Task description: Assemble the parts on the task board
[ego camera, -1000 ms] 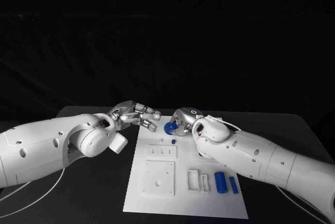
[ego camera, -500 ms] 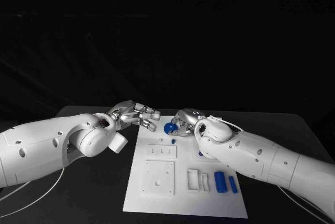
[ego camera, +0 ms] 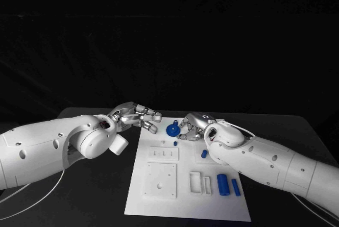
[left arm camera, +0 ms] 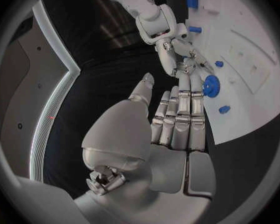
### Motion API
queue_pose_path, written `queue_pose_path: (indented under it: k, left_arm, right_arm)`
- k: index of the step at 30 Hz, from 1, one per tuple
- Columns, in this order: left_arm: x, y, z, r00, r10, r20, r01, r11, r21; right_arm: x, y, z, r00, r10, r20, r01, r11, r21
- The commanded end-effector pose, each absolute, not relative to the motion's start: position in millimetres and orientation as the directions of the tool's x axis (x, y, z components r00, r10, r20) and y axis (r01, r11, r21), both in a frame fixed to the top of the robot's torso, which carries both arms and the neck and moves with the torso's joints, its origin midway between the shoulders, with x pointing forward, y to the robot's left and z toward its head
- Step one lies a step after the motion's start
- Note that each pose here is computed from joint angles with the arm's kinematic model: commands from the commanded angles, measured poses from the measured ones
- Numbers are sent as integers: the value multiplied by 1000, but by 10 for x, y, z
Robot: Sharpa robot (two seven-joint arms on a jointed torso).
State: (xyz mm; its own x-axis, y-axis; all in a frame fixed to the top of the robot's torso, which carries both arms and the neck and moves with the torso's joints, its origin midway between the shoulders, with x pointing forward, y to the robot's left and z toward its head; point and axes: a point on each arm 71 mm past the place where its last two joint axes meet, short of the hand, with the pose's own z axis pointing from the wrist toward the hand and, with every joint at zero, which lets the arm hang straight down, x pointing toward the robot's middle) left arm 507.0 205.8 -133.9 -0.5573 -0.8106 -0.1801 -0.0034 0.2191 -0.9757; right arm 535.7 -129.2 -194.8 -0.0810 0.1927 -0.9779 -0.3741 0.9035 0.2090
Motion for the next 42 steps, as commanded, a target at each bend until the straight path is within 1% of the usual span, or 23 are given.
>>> queue_pose_path:
  k: [1,5,9,11,13,17,24,30,35,42]
  left_arm:
    - [5067,2057,-1336,-573,-799,-185,5,222,-975]
    - [5076,2089,-1339,-566,-802,-189,5,225,-974]
    - [5082,2115,-1339,-560,-806,-191,6,227,-974]
    - [5084,2128,-1338,-556,-808,-192,8,226,-974]
    - [5086,2140,-1332,-551,-812,-194,15,223,-975]
    - [5086,2150,-1322,-544,-816,-195,28,215,-976]
    - [5088,2169,-1320,-536,-821,-196,41,207,-978]
    - [5095,2189,-1342,-535,-822,-195,37,208,-977]
    - [5104,2203,-1359,-534,-823,-194,33,209,-977]
    - [5113,2212,-1372,-531,-825,-194,31,210,-977]
  right_arm:
    - [5331,-1369,-1887,-27,249,-968,-369,897,241]
    - [5327,-1528,-1775,13,314,-949,-359,887,289]
    - [5340,-1721,-1661,17,362,-932,-345,877,335]
    - [5348,-1831,-1609,8,384,-923,-338,870,359]
    - [5366,-2013,-1546,-27,421,-907,-328,853,406]
    - [5388,-2312,-1510,-73,462,-884,-328,826,459]
    - [5435,-2775,-1519,-101,533,-840,-346,773,532]
    - [5471,-3022,-1569,-124,572,-811,-316,751,579]
    - [5498,-3132,-1647,-144,583,-799,-290,748,598]
    - [5542,-3169,-1777,-163,582,-797,-264,752,603]
